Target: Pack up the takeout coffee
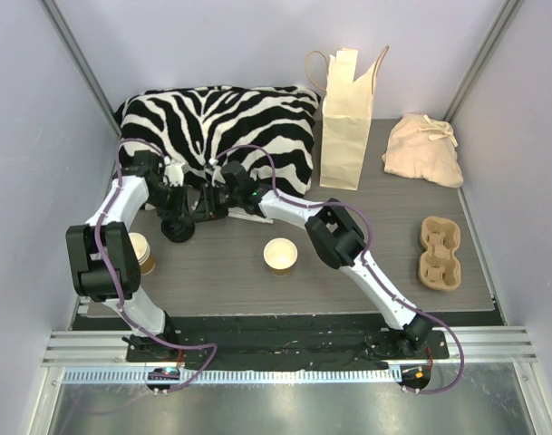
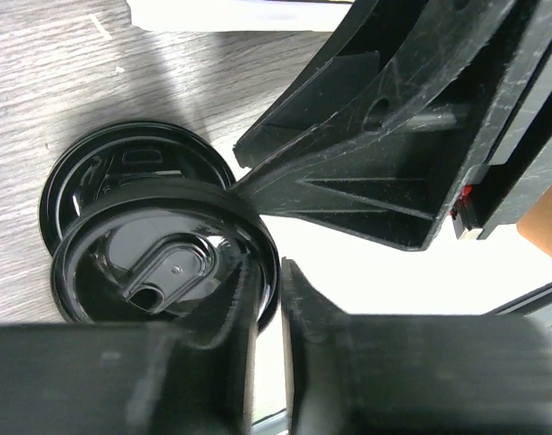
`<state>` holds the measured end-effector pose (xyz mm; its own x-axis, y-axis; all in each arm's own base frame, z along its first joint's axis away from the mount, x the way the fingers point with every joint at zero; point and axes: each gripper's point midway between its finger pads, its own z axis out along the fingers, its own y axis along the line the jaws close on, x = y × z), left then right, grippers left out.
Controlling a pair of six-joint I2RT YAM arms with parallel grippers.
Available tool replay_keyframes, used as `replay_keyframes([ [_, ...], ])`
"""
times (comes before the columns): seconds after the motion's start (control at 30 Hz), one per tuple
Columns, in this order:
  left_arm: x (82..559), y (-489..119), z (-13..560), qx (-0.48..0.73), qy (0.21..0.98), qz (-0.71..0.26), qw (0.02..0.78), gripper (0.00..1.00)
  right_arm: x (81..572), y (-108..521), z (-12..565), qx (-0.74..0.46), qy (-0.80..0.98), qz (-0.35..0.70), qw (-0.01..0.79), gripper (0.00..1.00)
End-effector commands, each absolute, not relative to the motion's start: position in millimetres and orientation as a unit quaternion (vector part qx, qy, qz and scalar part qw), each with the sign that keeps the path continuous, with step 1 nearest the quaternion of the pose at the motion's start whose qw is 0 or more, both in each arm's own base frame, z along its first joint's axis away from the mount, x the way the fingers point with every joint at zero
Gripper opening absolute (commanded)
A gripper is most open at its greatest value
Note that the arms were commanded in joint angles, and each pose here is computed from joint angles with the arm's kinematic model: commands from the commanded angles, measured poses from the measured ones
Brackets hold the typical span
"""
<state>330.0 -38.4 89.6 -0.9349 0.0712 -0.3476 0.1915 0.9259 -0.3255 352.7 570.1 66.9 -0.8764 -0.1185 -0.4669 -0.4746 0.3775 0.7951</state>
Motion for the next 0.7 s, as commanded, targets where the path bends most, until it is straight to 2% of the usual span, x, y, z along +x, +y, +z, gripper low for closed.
replay_keyframes([
  [0.0,339.8,-38.3,100.7,0.066,0.962,-0.187,0.187,0.11,355.9,580.8,96.9,-0.202,0.789,0.544,0.201,0.35],
  [0.07,340.3,-37.0,100.7,0.065,0.963,-0.184,0.188,0.03,355.7,580.8,97.0,-0.203,0.789,0.544,0.201,0.35],
  [0.13,341.3,-35.8,103.1,0.066,0.962,-0.181,0.191,0.0,355.9,580.9,98.6,-0.204,0.788,0.545,0.202,0.36],
  [0.33,338.9,-30.8,115.0,0.073,0.963,-0.168,0.198,0.0,356.7,581.4,101.3,-0.206,0.786,0.545,0.206,0.36],
  [0.5,337.7,-26.1,121.4,0.079,0.964,-0.157,0.2,0.05,356.7,580.9,103.0,-0.207,0.786,0.544,0.207,0.36],
  [0.67,336.1,-17.7,118.9,0.08,0.968,-0.134,0.196,0.03,358.3,577.9,108.4,-0.21,0.785,0.542,0.215,0.41],
])
